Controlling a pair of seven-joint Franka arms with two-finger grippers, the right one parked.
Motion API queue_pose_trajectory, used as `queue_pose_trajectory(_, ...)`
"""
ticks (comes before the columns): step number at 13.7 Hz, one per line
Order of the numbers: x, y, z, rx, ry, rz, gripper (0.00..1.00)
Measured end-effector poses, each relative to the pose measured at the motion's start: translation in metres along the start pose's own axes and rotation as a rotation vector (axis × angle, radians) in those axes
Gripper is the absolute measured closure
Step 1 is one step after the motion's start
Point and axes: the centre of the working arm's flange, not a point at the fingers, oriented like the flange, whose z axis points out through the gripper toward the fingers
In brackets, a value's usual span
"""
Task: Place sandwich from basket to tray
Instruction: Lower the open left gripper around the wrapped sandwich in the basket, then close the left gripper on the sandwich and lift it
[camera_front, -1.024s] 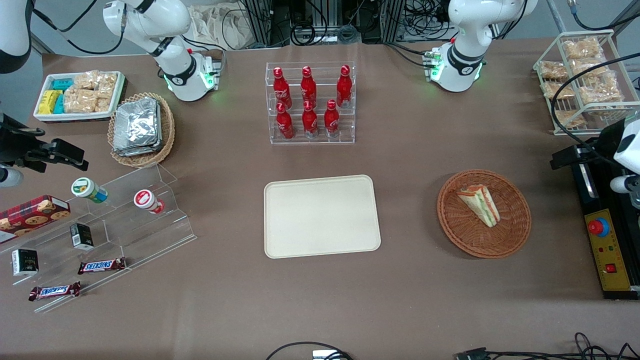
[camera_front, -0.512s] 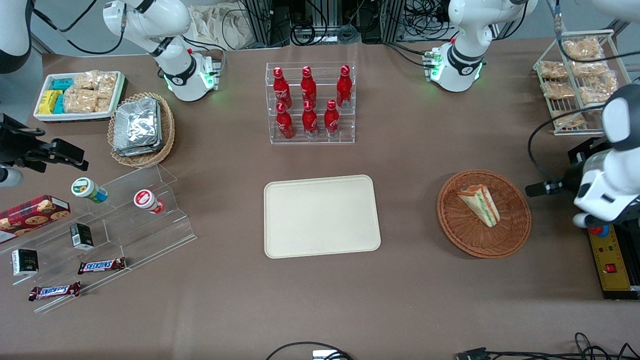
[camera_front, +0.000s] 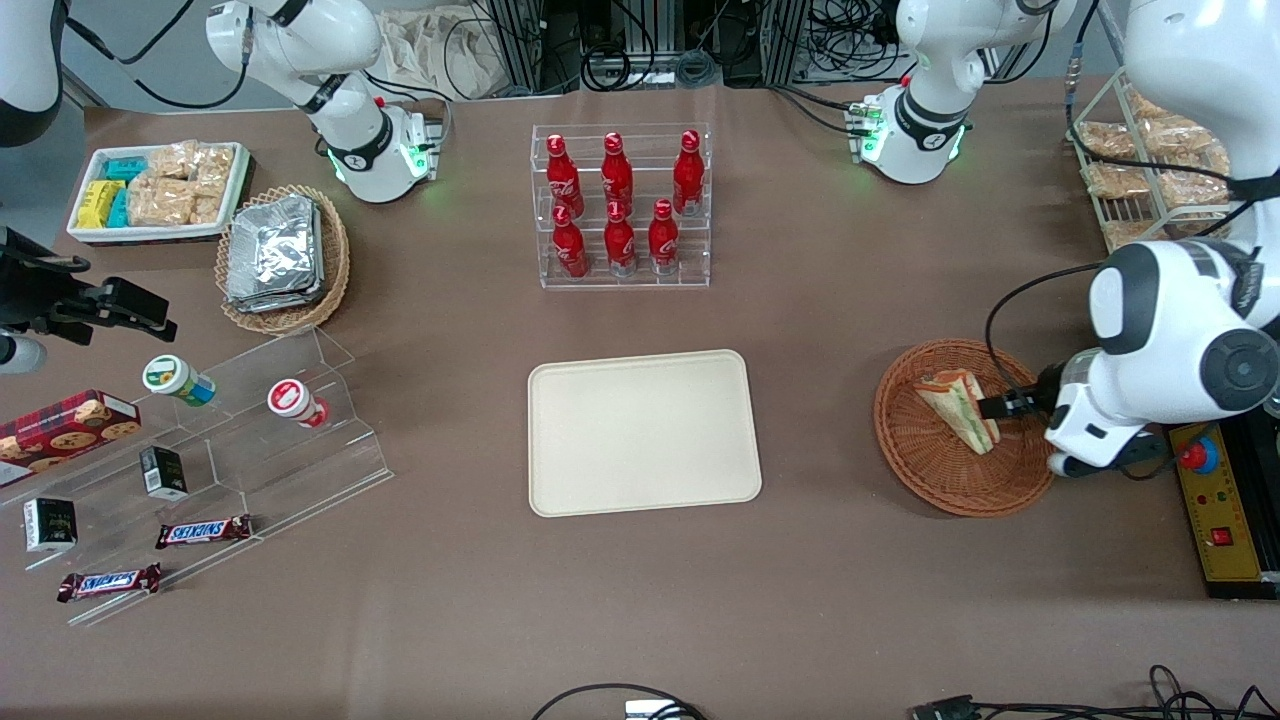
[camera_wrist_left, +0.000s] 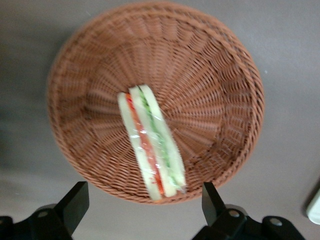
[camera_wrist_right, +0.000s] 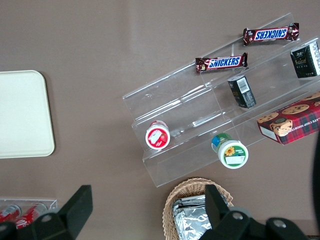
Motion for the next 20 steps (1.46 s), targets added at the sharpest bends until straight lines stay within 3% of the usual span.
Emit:
queue_pose_trajectory(2, 0.005, 0.004, 0.023, -0.030, -0.047, -0.014, 0.00)
queue_pose_trajectory(6, 0.012, -0.002, 0.047, -0.028, -0.085, -0.031, 0.00)
queue_pose_trajectory(14, 0.008, -0.012, 0.104, -0.031, -0.061, -0.051, 0.00)
queue_pose_trajectory(15, 0.007, -0.012, 0.107, -0.031, -0.057, -0.052, 0.05)
queue_pose_trajectory(18, 0.005, -0.014, 0.116, -0.033, -0.044, -0.053, 0.40)
queue_pose_trajectory(20, 0.005, -0.014, 0.115, -0.033, -0.039, -0.052, 0.57)
